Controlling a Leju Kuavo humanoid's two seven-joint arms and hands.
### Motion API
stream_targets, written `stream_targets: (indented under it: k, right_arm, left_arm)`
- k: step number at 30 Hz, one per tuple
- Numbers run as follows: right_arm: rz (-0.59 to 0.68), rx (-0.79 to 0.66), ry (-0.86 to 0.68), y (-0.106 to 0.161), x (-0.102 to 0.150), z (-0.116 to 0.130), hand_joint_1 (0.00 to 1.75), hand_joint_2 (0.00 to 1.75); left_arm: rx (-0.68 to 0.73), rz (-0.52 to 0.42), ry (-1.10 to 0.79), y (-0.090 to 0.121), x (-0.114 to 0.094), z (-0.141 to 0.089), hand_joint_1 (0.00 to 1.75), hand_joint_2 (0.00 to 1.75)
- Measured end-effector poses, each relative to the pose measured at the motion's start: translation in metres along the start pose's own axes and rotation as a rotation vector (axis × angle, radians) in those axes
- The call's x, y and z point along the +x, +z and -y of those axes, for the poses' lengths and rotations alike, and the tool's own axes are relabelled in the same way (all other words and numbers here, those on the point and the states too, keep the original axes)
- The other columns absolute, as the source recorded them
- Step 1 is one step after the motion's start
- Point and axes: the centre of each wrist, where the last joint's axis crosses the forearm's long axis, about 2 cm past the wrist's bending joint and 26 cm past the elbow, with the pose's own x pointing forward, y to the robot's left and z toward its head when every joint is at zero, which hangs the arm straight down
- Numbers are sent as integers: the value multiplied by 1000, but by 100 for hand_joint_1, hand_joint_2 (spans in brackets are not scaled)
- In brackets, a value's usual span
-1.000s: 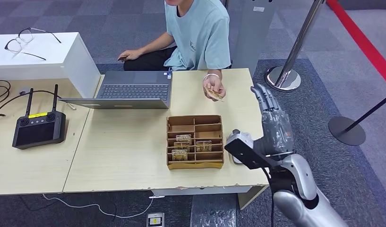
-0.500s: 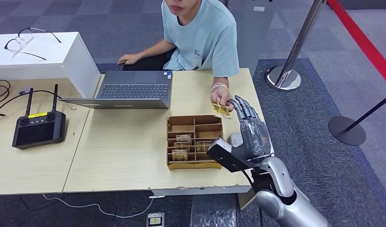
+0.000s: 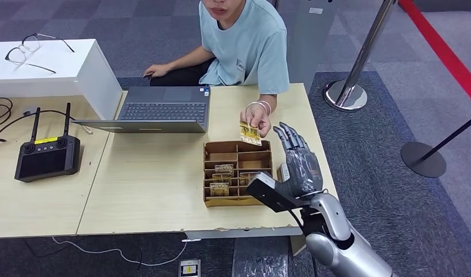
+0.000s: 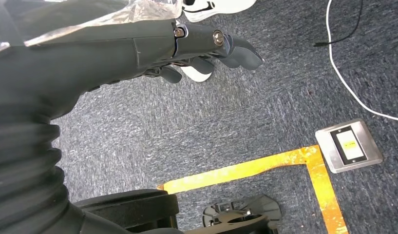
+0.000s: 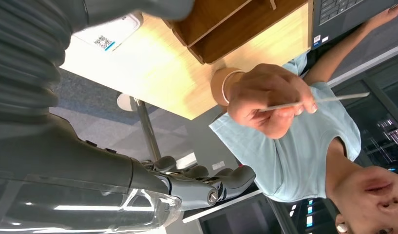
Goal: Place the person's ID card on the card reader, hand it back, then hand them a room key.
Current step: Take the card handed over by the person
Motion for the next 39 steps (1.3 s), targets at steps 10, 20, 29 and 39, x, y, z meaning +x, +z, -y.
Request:
stream_targets:
  k: [10,20,29,39]
  right_arm:
    - [4,10,-8,3,1,-8,98,175]
    - [0,23,-20,5,1,-14,66,175]
    - [2,28,-23,7,2,-17,51,175]
    - [1,3,-36,7,2,-16,62,175]
  left_arm:
    - [0,0,0,0,0,0,0,175]
    - [1,-1,0,0,0,0,0,175]
    - [0,-1,-1,0,0,0,0,175]
    - [0,-1,0,0,0,0,0,175]
